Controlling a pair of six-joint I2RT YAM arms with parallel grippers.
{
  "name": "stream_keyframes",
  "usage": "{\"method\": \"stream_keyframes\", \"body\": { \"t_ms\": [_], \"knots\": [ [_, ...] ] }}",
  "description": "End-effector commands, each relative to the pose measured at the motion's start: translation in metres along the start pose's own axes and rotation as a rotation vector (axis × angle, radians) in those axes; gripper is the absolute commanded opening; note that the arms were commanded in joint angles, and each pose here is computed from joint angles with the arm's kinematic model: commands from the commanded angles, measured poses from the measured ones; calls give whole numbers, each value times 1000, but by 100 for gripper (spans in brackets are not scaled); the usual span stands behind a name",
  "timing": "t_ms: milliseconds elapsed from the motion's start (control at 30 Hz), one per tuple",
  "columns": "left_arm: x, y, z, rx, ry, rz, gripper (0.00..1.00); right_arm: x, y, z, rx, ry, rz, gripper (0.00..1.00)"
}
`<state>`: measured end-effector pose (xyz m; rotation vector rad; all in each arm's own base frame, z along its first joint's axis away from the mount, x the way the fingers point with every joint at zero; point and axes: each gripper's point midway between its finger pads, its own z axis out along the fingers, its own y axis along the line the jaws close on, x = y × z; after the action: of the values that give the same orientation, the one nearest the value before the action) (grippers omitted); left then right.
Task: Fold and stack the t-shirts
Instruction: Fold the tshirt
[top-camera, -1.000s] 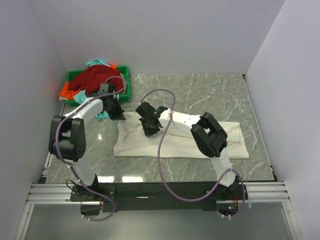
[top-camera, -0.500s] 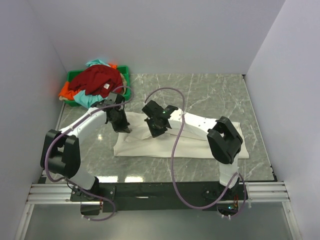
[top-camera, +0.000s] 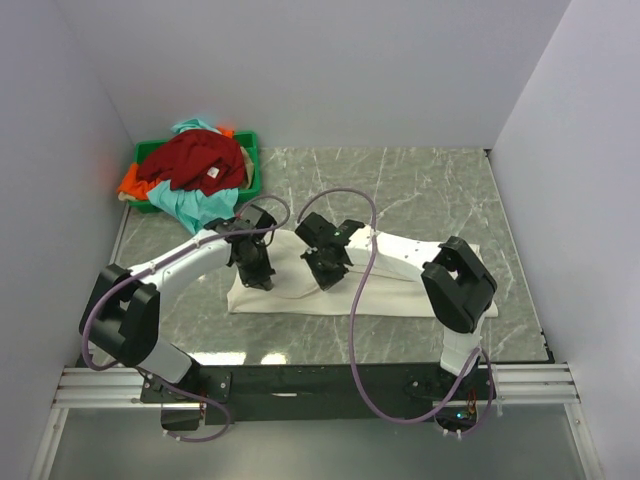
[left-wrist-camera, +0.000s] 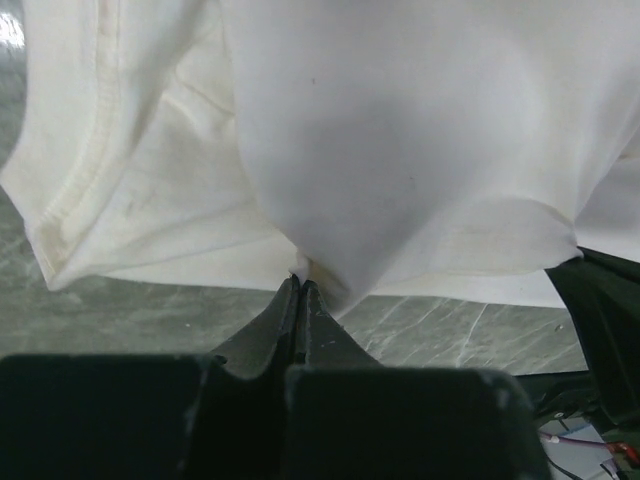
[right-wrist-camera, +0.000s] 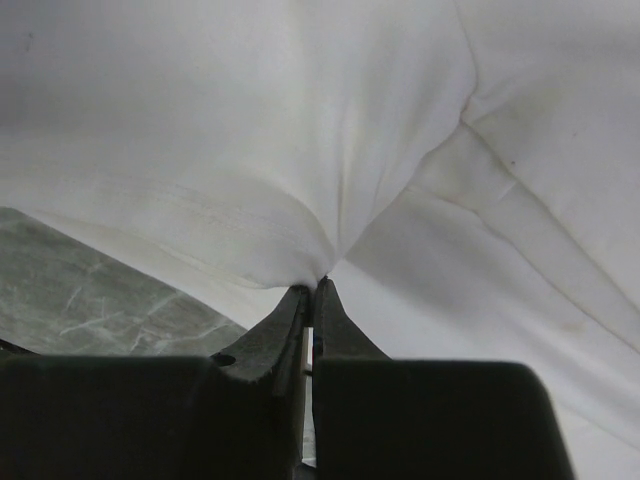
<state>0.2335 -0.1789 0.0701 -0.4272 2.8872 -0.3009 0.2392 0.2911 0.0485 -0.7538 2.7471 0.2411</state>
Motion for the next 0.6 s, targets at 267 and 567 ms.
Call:
{"method": "stream_keyframes", "body": {
  "t_ms": [267, 567],
  "knots": [
    [20, 15, 4, -91, 9, -35, 0, 17, -4, -8, -15, 11, 0, 0],
    [1, -6, -20, -7, -32, 3, 64, 14, -4, -14, -11, 8, 7, 30]
  ]
}}
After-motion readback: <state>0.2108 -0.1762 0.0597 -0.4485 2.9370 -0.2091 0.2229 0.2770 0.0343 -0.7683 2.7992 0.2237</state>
